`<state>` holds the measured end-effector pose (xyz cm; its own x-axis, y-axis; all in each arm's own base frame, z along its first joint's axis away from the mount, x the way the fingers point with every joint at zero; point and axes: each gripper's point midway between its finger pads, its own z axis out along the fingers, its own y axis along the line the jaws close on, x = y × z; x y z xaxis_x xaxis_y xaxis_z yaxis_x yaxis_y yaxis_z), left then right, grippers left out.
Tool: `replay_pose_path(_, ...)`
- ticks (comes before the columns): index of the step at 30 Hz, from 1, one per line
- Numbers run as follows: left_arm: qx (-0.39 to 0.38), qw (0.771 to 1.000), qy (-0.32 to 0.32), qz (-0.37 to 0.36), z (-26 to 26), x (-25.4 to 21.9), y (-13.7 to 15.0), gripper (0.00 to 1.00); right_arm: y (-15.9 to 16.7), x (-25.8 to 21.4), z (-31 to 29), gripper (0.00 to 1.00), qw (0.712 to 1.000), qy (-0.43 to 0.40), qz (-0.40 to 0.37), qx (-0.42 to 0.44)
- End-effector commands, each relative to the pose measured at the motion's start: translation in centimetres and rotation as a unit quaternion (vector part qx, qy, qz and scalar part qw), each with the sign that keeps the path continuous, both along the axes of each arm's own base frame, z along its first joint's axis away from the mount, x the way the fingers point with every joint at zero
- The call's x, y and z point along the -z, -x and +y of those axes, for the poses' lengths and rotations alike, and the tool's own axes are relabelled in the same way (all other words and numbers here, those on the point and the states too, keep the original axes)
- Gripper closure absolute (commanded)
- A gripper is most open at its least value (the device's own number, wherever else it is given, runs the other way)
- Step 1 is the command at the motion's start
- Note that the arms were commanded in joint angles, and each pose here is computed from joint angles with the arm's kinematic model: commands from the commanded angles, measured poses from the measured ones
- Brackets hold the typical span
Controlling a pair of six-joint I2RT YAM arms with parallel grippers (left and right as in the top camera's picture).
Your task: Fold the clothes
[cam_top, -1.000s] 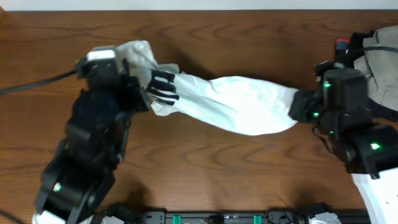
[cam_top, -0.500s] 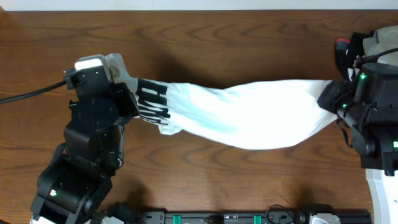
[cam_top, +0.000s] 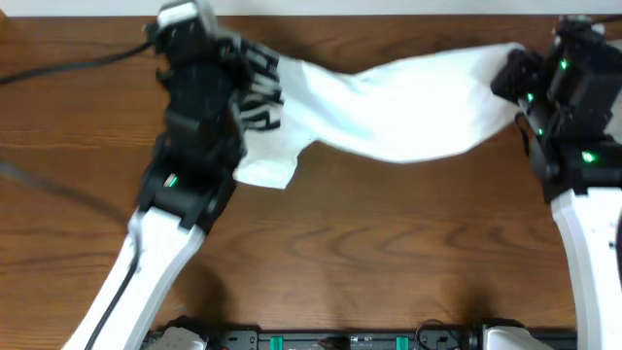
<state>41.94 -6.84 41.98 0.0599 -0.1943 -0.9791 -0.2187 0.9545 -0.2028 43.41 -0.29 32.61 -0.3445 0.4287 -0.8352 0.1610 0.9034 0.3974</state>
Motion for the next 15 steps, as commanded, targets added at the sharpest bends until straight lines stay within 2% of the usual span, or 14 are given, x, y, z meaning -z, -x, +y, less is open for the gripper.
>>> replay_pose_path(1, -0.035, 0.997, -0.036, -0.050, 1.4, -2.0, -1.7, 0.94, -1.2, -1.7, 0.2, 0.92, 0.999, -0.006, -0.036, -0.017)
replay_pose_path(4, -0.046, 0.991, -0.029, -0.126, 1.9, -5.6, -1.1, 0.94, -1.2, -3.5, -1.3, 0.92, 0.998, -0.003, -0.061, -0.002)
replay_pose_path(6, -0.047, 0.988, -0.027, -0.144, 2.2, -7.0, 0.0, 0.94, -0.6, -4.7, -2.3, 0.93, 0.997, -0.004, -0.071, 0.006)
replay_pose_path(10, -0.035, 0.994, -0.045, -0.089, 2.2, -5.9, 1.5, 0.94, 1.1, -5.4, -2.2, 0.93, 0.997, -0.022, -0.065, -0.024)
replay_pose_path(13, -0.019, 0.999, -0.024, -0.024, 2.2, -3.2, 2.5, 0.93, 2.3, -4.5, -1.8, 0.93, 0.998, -0.033, -0.037, -0.037)
replay_pose_path(14, -0.013, 1.000, -0.023, 0.004, 2.0, -2.0, 2.9, 0.83, 2.8, -3.8, -1.7, 0.93, 0.998, -0.037, -0.022, -0.039)
replay_pose_path(15, -0.009, 0.999, -0.025, 0.035, 2.0, -0.6, 3.4, 0.58, 3.2, -3.2, -1.5, 0.91, 0.998, -0.041, -0.006, -0.042)
